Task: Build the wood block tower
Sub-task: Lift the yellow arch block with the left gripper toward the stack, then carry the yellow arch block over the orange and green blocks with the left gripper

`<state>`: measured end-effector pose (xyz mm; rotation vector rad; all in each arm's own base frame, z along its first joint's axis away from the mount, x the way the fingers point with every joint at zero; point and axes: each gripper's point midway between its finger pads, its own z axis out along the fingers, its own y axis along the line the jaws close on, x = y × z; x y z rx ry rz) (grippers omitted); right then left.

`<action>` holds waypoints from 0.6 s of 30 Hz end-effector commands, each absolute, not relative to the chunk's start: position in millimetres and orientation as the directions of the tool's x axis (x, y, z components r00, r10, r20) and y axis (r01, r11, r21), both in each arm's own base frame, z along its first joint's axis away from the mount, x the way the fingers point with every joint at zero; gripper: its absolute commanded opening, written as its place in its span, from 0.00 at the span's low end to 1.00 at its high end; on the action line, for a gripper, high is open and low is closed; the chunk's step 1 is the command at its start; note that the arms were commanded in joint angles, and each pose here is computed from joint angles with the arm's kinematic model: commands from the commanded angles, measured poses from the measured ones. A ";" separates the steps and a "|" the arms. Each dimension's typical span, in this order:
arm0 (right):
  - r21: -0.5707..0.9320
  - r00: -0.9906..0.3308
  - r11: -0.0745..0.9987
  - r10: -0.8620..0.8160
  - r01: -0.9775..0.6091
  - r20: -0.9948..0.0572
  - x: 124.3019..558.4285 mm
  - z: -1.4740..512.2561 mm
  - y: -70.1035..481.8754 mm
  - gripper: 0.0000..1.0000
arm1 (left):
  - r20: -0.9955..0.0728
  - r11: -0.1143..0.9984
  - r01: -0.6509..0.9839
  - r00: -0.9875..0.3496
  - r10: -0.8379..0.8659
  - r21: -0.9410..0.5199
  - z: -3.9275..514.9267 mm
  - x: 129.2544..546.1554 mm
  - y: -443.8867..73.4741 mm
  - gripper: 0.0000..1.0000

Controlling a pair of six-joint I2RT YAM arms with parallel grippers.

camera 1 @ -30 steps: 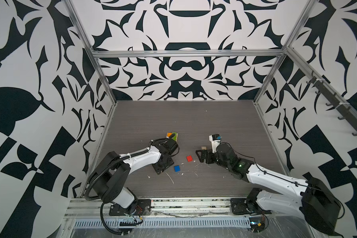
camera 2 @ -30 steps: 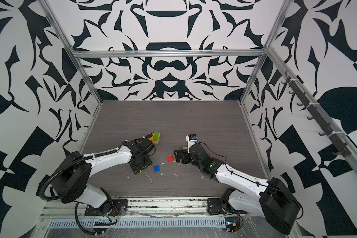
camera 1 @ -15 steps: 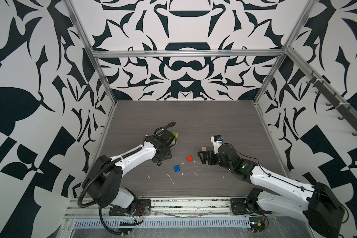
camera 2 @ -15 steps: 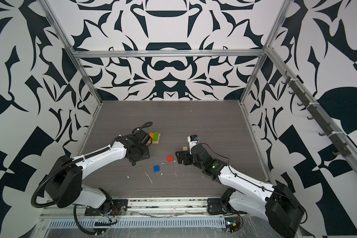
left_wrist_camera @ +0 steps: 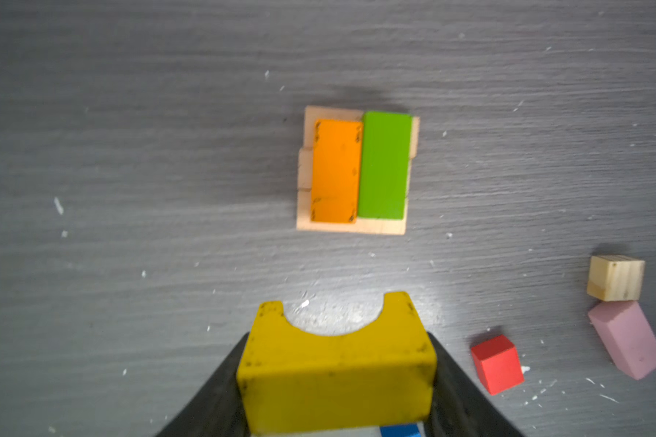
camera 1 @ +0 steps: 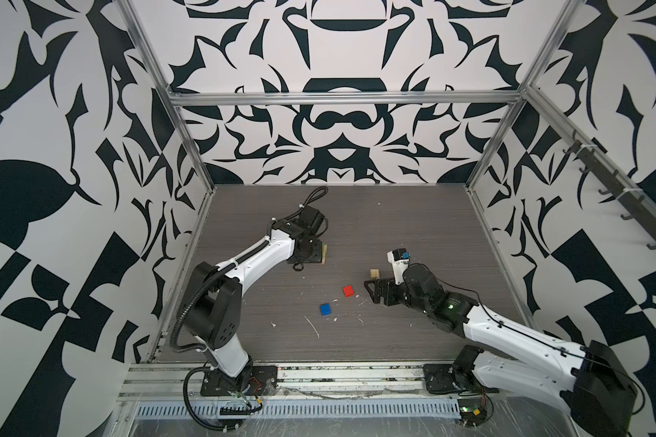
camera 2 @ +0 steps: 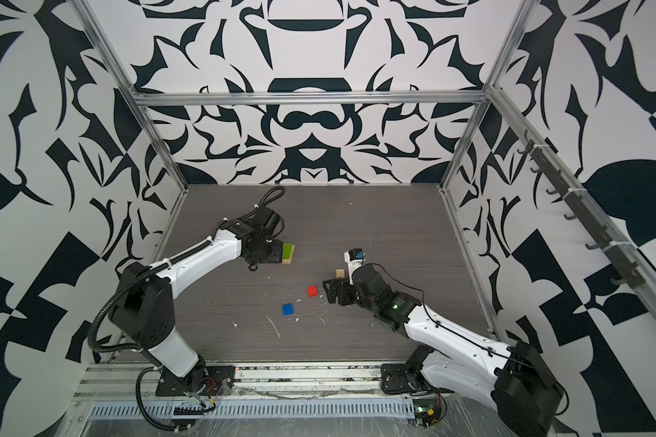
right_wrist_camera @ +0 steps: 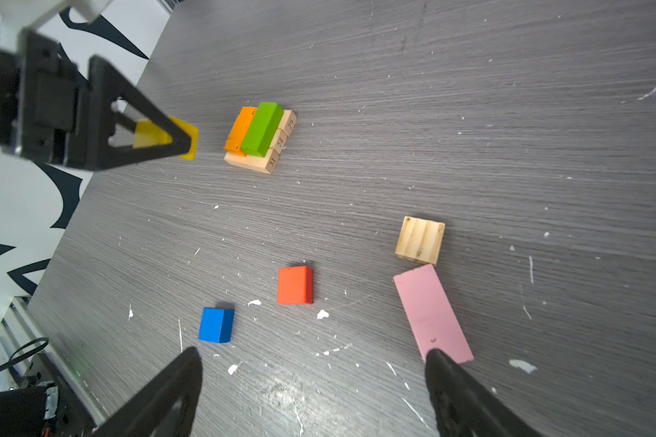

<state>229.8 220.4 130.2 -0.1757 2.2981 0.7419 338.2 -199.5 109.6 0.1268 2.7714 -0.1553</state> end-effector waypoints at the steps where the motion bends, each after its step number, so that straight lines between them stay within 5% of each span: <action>1: 0.462 -0.713 0.812 0.085 -0.356 -0.697 230.6 153.2 222.7 0.95 | -0.340 0.974 0.211 -0.924 0.173 -0.078 111.8 344.8 -207.9 0.41; 18: 0.453 -0.719 0.809 0.054 -0.375 -0.693 228.7 155.8 225.7 0.95 | -0.301 0.969 0.233 -0.933 0.197 -0.087 97.7 381.4 -217.0 0.43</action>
